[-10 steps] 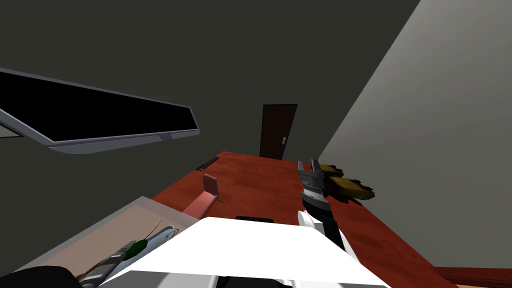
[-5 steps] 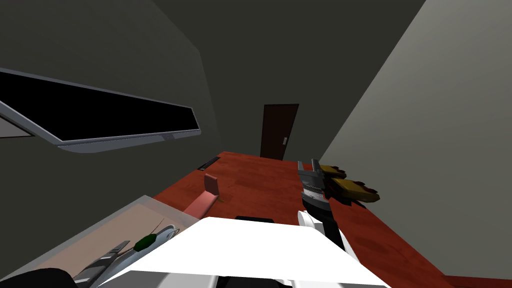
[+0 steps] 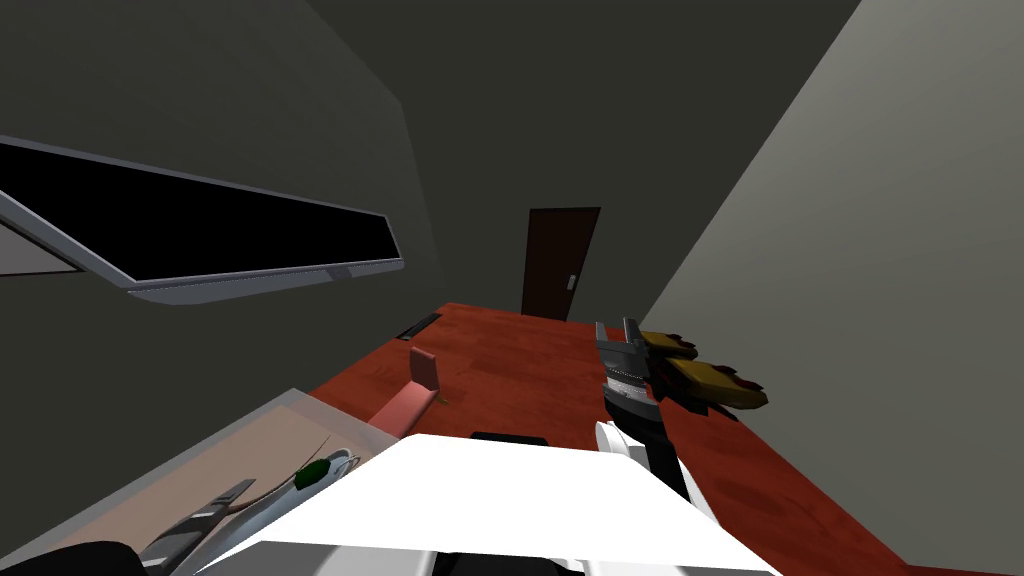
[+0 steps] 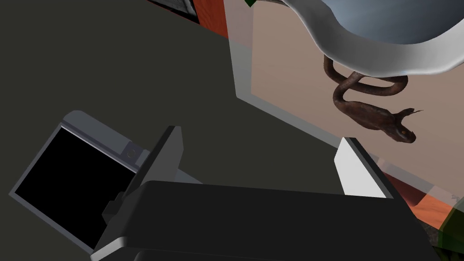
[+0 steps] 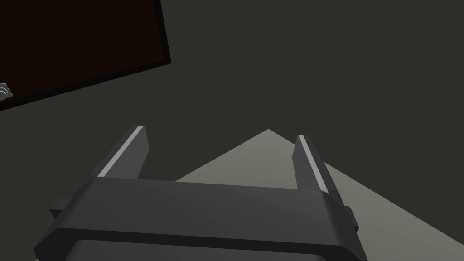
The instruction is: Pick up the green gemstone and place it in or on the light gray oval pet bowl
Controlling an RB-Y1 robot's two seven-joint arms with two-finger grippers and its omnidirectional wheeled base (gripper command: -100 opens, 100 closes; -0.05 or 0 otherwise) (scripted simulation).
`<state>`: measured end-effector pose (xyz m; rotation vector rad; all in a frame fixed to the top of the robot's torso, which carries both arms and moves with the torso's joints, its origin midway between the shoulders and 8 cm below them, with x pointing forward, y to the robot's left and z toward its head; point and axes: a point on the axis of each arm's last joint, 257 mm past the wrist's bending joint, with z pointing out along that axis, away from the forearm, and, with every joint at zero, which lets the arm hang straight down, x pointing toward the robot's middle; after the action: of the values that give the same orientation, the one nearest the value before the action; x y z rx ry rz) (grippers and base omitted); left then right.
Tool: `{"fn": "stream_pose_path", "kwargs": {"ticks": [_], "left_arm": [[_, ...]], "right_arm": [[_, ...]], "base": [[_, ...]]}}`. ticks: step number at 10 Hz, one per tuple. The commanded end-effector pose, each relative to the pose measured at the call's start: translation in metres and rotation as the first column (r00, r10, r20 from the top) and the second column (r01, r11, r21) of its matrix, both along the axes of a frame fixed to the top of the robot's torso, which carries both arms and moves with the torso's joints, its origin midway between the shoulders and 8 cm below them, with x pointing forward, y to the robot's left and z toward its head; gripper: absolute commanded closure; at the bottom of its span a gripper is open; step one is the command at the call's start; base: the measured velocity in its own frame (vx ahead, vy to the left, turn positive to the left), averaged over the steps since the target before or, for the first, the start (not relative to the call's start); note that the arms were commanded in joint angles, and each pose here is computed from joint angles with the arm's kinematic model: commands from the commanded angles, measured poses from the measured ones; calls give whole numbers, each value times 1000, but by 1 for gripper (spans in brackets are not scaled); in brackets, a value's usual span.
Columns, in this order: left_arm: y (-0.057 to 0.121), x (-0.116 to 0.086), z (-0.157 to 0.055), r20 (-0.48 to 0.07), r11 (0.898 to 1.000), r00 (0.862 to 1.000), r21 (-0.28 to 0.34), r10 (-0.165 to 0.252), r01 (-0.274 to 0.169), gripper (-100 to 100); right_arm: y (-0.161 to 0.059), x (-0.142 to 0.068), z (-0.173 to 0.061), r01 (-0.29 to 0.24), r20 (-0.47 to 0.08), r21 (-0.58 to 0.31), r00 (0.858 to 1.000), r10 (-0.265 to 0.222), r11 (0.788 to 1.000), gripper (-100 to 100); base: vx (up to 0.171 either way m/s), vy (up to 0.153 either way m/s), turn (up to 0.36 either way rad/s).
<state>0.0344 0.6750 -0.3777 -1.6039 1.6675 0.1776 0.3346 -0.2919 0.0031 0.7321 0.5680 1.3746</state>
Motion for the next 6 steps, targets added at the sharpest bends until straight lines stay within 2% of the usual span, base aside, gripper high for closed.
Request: {"fn": "stream_pose_path", "kwargs": {"ticks": [1,6], "left_arm": [[0,0,0,0,1000,1000,0,0,0,0],[0,0,0,0,1000,1000,0,0,0,0]], "right_arm": [[0,0,0,0,0,0,1000,0,1000,0],[0,0,0,0,0,0,1000,0,1000,0]], "base": [[0,0,0],[0,0,0]]}}
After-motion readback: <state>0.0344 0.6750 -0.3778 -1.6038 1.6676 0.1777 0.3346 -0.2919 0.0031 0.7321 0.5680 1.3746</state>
